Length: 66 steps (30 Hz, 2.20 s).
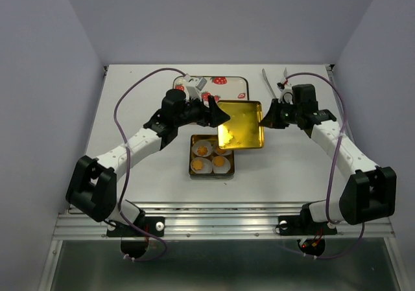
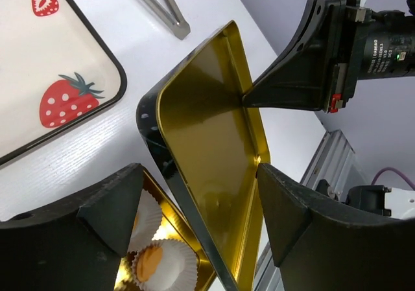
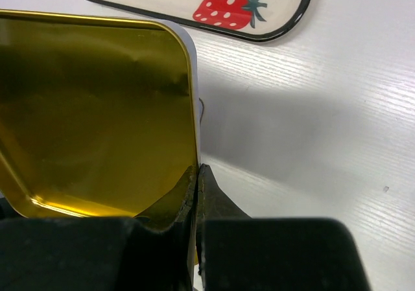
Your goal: Pack the cookies
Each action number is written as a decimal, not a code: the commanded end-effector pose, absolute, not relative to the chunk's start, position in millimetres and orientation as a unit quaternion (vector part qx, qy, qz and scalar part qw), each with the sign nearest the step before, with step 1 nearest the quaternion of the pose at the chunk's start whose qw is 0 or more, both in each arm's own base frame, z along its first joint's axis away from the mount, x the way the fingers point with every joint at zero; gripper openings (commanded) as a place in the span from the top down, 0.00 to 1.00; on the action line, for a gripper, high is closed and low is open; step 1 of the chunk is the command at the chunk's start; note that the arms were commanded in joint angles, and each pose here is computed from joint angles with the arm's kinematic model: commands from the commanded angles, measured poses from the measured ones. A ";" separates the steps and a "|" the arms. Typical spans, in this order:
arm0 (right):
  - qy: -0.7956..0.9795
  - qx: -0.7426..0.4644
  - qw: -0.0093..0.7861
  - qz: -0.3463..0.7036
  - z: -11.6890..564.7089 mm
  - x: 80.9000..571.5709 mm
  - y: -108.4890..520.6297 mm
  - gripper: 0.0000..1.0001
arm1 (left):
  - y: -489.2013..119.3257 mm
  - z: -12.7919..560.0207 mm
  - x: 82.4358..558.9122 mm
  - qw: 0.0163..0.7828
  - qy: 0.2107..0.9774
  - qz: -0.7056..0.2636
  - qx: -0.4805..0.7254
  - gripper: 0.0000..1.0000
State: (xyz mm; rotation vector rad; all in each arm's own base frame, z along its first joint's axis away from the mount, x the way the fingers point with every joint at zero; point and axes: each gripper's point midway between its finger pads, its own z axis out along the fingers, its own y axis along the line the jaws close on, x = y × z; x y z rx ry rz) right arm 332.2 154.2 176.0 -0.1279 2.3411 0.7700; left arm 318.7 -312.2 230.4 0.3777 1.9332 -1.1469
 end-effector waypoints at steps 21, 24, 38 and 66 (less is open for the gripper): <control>0.846 -0.114 0.400 0.334 215.4 342.3 172.1 0.75 | -325.9 257.8 325.9 0.402 0.748 -0.522 0.079 0.99; 0.838 -0.120 0.426 0.318 229.1 349.1 168.0 0.52 | -322.9 264.2 328.1 0.403 0.746 -0.526 0.066 1.00; 0.592 -0.511 0.610 0.130 342.7 341.3 195.7 0.00 | -290.1 280.5 345.3 0.345 0.776 -0.527 -0.035 1.00; 0.459 -0.664 0.589 -0.035 245.2 328.3 308.7 0.17 | -265.5 254.4 341.5 0.265 0.792 -0.521 -0.177 1.00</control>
